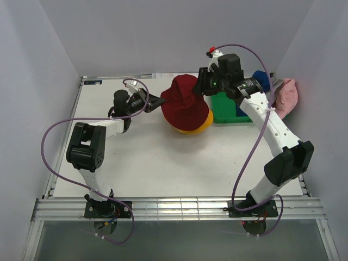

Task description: Stack the hats

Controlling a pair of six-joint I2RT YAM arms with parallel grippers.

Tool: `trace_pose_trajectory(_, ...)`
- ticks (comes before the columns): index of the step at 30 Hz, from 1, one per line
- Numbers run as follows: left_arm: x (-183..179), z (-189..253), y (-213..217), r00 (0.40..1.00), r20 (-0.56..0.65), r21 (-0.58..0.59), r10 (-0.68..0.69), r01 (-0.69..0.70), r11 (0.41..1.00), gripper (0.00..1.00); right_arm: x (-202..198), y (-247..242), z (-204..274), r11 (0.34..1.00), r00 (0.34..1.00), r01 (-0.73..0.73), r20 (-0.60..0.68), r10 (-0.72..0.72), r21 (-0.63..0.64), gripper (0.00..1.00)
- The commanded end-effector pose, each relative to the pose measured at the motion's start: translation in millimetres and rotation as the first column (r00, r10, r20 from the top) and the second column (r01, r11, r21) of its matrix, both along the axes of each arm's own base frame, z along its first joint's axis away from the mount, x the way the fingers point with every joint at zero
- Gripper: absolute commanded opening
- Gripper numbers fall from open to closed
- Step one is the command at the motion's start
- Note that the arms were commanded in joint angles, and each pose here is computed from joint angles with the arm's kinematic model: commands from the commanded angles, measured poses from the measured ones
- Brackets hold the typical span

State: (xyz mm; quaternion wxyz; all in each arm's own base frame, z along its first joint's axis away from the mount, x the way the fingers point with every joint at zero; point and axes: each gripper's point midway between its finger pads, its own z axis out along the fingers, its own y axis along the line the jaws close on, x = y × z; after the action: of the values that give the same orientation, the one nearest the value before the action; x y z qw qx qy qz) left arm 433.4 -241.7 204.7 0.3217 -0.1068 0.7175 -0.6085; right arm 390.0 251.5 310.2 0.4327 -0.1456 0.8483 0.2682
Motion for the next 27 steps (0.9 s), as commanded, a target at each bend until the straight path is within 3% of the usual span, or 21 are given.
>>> trace_pose_trajectory(1,1.6,-4.7,3.8,1.000,0.016,0.010,-0.003,0.003,1.000,0.00,-1.9,-7.4,19.8,1.000,0.998,0.026,0.063,-0.027,0.016,0.45)
trace_pose_trajectory(4,1.9,-6.5,2.8,1.000,0.010,0.010,-0.006,0.006,1.000,0.00,-2.0,-18.4,25.0,0.998,0.998,0.041,0.046,-0.044,0.056,0.50)
trace_pose_trajectory(11,2.8,-10.3,3.5,1.000,-0.001,0.020,-0.005,0.005,1.000,0.00,-8.0,-36.5,18.8,0.977,0.998,0.014,-0.064,0.000,0.213,0.51)
trace_pose_trajectory(18,4.0,-16.4,3.6,1.000,-0.014,0.031,-0.004,0.005,1.000,0.00,-9.2,-63.5,-16.8,0.926,0.983,0.052,-0.182,0.018,0.373,0.52)
trace_pose_trajectory(27,3.6,-19.9,4.3,1.000,-0.024,0.048,-0.003,0.004,0.999,0.00,-7.0,-68.8,-66.7,0.902,0.957,0.113,-0.291,0.014,0.416,0.52)
